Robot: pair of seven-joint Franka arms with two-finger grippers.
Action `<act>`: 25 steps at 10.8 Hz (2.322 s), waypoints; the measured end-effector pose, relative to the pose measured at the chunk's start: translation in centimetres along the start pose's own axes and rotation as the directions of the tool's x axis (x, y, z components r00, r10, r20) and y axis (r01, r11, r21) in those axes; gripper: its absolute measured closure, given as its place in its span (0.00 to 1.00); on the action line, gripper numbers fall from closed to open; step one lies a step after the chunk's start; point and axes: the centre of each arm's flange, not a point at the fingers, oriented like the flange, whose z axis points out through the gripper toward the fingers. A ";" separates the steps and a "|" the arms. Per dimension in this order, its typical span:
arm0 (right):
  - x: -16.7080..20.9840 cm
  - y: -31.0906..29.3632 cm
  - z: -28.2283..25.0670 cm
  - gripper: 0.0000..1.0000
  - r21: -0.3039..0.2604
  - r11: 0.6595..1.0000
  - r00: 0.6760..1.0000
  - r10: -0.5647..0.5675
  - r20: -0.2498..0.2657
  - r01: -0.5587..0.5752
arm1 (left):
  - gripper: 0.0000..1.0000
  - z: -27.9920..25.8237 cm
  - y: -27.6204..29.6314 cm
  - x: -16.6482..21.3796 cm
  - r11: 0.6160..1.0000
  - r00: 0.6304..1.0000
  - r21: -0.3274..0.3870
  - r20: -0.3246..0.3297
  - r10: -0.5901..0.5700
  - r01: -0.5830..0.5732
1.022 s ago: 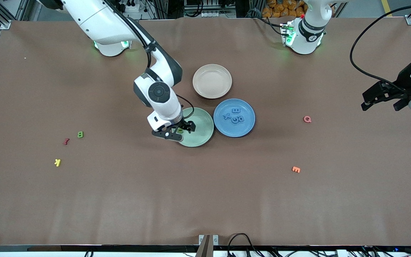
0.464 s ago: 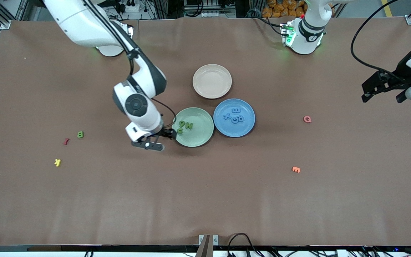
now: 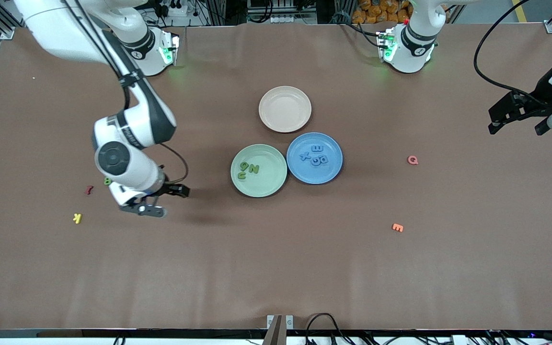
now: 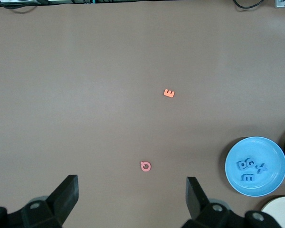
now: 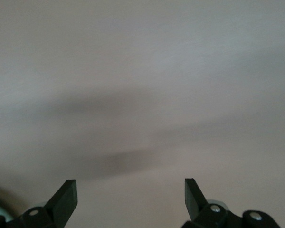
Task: Sort letters by color into matching plates
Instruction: 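Move the right gripper down over the green letter 'B'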
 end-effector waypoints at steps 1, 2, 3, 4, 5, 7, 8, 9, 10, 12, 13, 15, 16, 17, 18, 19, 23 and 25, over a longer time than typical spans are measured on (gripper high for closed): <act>0.8 2.2 0.3 0.00 0.007 1.000 1.000 0.004 -0.008 -0.004 | 0.00 0.0 -0.1 0.0 1.000 1.000 0.001 0.000 0.004 -0.004; 1.3 4.4 1.0 0.00 0.021 1.000 0.999 -0.018 -0.031 0.018 | 0.00 0.1 -0.4 0.0 1.000 1.000 0.002 0.003 0.014 -0.014; 1.6 6.8 2.0 0.00 0.035 0.998 0.997 -0.049 -0.060 0.051 | 0.00 0.3 -0.7 0.0 1.000 1.000 0.003 0.006 0.016 -0.016; 1.5 9.2 3.1 0.00 0.039 0.995 0.993 -0.090 -0.077 0.093 | 0.00 0.4 -0.8 0.1 1.000 1.000 0.003 0.009 0.017 -0.017; 1.2 11.3 4.1 0.00 0.035 0.989 0.987 -0.141 -0.078 0.144 | 0.00 0.5 -0.8 0.1 1.000 1.000 0.003 0.010 0.018 -0.018; 0.5 14.3 4.7 0.00 0.024 0.972 0.970 -0.233 -0.067 0.235 | 0.00 0.8 -0.8 0.2 1.000 1.000 0.003 0.014 0.019 -0.019; 0.2 15.5 4.7 0.00 0.019 0.962 0.960 -0.270 -0.068 0.272 | 0.00 0.9 -0.8 0.3 1.000 1.000 0.003 0.015 0.019 -0.019; -0.2 16.7 4.9 0.00 0.015 0.954 0.952 -0.299 -0.070 0.300 | 0.00 0.9 -0.8 0.4 1.000 1.000 0.003 0.010 0.019 -0.019; -0.6 18.0 5.1 0.00 0.012 0.944 0.942 -0.328 -0.071 0.330 | 0.00 1.0 -0.8 0.4 1.000 1.000 0.002 0.009 0.019 -0.019; -0.9 21.3 5.6 0.00 0.009 0.931 0.929 -0.364 -0.062 0.365 | 0.00 1.0 -0.8 0.5 1.000 1.000 0.002 0.009 0.019 -0.019; -0.9 22.7 5.8 0.00 0.009 0.929 0.928 -0.368 -0.060 0.369 | 0.00 1.0 -0.8 0.5 1.000 1.000 0.002 0.009 0.019 -0.019; -0.9 24.7 6.0 0.00 -0.010 0.924 0.923 -0.381 -0.058 0.381 | 0.00 1.0 -0.8 0.5 1.000 1.000 0.002 0.009 0.019 -0.019; -1.0 25.3 6.4 0.00 -0.027 0.921 0.919 -0.389 -0.059 0.388 | 0.00 1.0 -0.7 0.5 1.000 1.000 0.002 0.008 0.019 -0.019; -1.2 25.8 7.0 0.00 -0.034 0.921 0.919 -0.389 -0.066 0.388 | 0.00 1.0 -0.7 0.5 1.000 1.000 -0.001 0.007 0.019 -0.019; -1.5 26.2 7.6 0.00 -0.037 0.921 0.919 -0.388 -0.073 0.387 | 0.00 1.0 -0.6 0.5 1.000 1.000 -0.001 0.007 0.020 -0.020; -1.9 26.4 8.2 0.00 -0.035 0.922 0.918 -0.388 -0.076 0.387 | 0.00 1.0 -0.6 0.5 1.000 1.000 -0.004 0.006 0.019 -0.019; -3.7 26.2 11.5 0.00 -0.016 0.921 0.917 -0.389 -0.090 0.389 | 0.00 1.0 -0.7 0.5 1.000 1.000 -0.008 0.008 0.017 -0.017; -4.3 26.5 12.3 0.00 -0.009 0.923 0.920 -0.383 -0.084 0.384 | 0.00 1.1 -0.7 0.5 1.000 1.000 -0.008 0.009 0.017 -0.016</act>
